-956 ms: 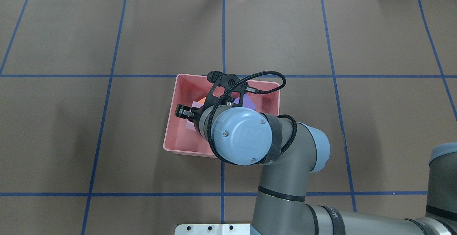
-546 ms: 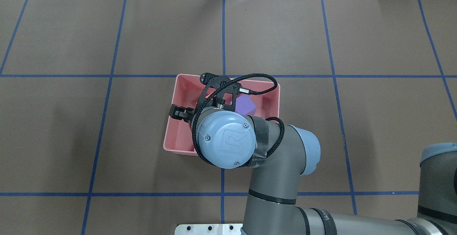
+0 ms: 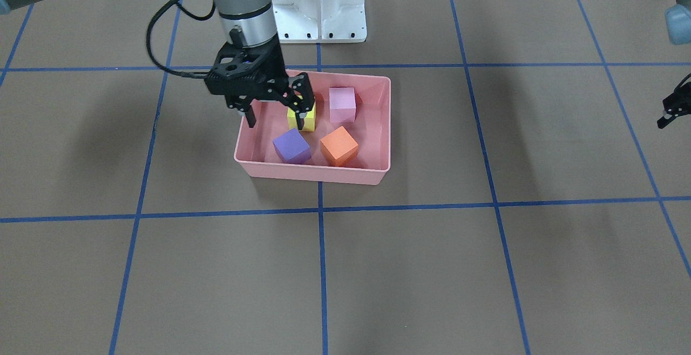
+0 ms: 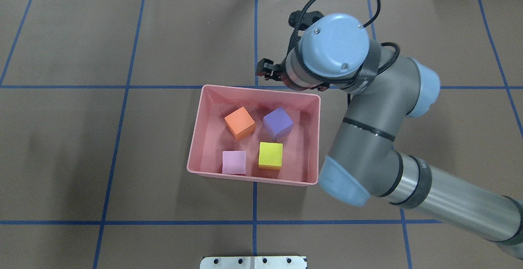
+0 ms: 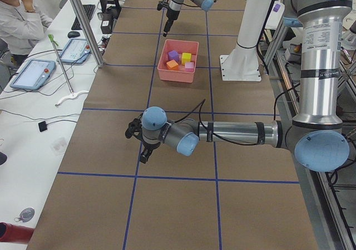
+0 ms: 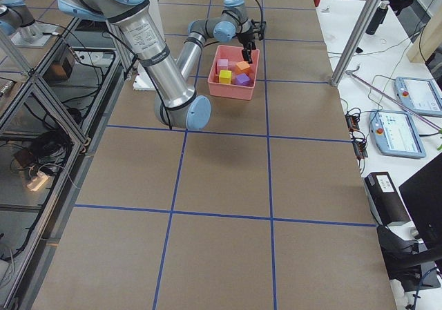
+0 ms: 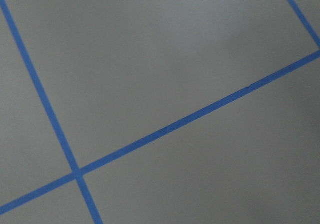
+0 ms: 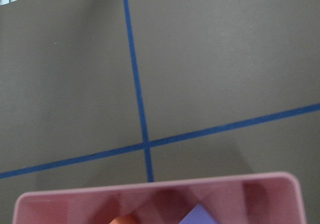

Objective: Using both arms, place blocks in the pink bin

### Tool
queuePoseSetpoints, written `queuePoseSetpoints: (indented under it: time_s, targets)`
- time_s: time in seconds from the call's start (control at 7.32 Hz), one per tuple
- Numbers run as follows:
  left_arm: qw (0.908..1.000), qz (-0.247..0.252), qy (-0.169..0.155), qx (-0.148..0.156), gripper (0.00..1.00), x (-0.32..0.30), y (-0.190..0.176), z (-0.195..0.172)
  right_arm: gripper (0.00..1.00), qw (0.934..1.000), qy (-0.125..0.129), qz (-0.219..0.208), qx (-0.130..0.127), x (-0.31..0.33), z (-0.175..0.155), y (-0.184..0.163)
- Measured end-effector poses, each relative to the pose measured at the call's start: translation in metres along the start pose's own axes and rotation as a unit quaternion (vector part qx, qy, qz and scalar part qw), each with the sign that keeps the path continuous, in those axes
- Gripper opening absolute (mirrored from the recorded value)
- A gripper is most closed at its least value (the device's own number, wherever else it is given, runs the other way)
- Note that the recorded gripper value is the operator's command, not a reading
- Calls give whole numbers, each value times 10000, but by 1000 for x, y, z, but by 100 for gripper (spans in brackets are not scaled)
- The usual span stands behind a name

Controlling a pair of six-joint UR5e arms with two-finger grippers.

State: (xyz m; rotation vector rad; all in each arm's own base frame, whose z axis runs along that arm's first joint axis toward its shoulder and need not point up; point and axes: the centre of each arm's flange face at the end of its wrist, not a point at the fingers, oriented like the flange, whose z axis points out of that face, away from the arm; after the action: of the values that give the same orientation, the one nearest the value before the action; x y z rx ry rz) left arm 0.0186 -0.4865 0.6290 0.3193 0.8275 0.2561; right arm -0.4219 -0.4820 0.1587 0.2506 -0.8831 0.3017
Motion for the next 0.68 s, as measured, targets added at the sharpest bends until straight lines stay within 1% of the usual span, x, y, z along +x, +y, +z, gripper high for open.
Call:
queuePoseSetpoints:
  time_s: [0.14, 0.27, 0.41, 0.55, 0.68]
  targets:
    - [9995, -274, -96, -148, 100, -17, 19, 4, 100, 9994, 140, -294, -139, 47, -3, -44]
    - [9976, -565, -223, -342, 100, -32, 35, 6, 100, 9974, 258, -606, -286, 98, -8, -82]
    - [9941, -847, -337, -582, 100, -46, 48, 7, 100, 9943, 378, -909, -401, 148, -12, -110]
    - [9906, -1014, -390, -827, 100, -58, 59, 6, 100, 9904, 494, -1187, -498, 193, -15, -131]
    - [9885, -1048, -402, -1010, 100, -68, 67, 2, 100, 9861, 581, -1432, -612, 233, -16, -147]
